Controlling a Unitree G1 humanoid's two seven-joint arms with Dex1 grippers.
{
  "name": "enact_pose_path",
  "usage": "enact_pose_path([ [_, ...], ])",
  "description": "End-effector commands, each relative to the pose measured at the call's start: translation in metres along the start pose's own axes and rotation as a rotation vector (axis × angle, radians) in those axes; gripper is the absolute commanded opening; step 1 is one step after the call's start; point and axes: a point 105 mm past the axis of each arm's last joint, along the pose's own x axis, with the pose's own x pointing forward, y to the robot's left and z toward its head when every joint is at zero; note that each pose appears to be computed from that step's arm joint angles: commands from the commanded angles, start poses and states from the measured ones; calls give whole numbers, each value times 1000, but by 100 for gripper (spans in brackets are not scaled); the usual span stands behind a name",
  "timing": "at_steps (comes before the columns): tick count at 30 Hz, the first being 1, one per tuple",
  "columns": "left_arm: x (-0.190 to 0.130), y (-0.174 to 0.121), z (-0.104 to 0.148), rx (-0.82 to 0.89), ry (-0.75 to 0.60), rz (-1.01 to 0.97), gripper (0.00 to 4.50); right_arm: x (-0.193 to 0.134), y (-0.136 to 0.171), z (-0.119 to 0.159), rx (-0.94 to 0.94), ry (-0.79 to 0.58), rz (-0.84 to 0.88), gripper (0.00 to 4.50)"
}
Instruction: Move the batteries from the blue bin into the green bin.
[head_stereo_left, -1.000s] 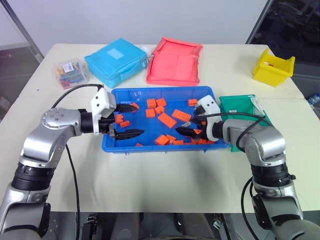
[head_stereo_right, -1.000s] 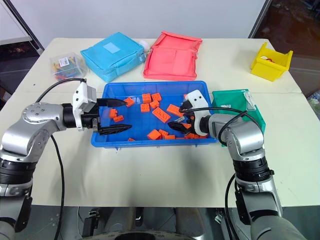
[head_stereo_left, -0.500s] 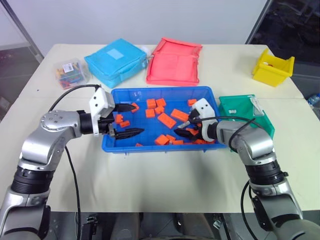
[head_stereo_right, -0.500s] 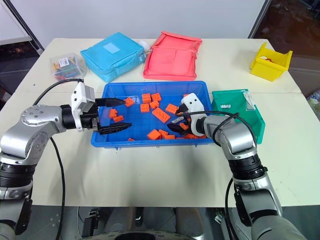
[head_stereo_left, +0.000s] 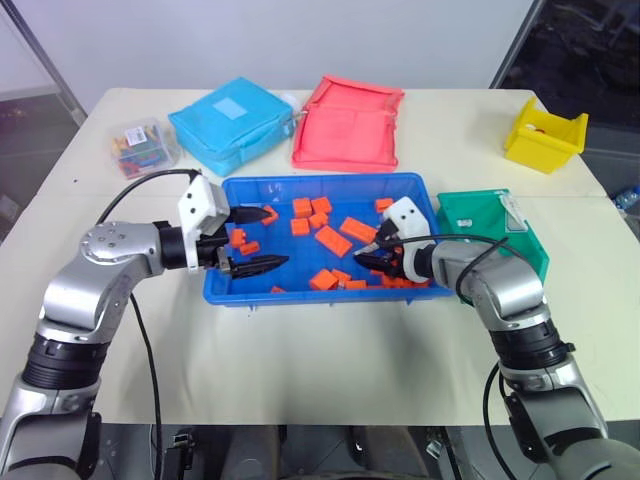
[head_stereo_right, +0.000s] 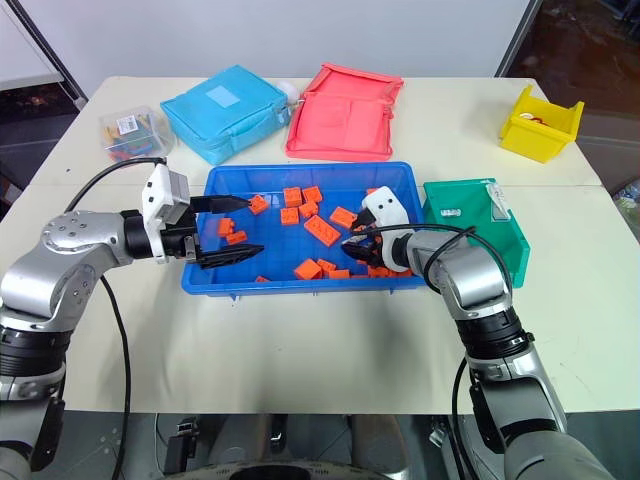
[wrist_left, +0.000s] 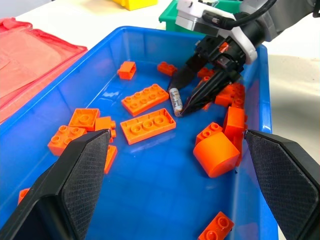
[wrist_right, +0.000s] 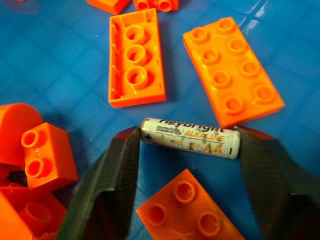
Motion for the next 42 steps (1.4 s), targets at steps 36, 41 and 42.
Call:
enact_pose_path([
  [36,32,15,47,75,-164,-202,450,-158,-111,27,-177,18,-403,443],
  [41,18,27,49,82,-176,-88,450,-155,-124,37,-178,-34,-435,443],
  [42,13,33,51,86,-187,-41,450,-157,-130,41,-169,-60,-458,443],
])
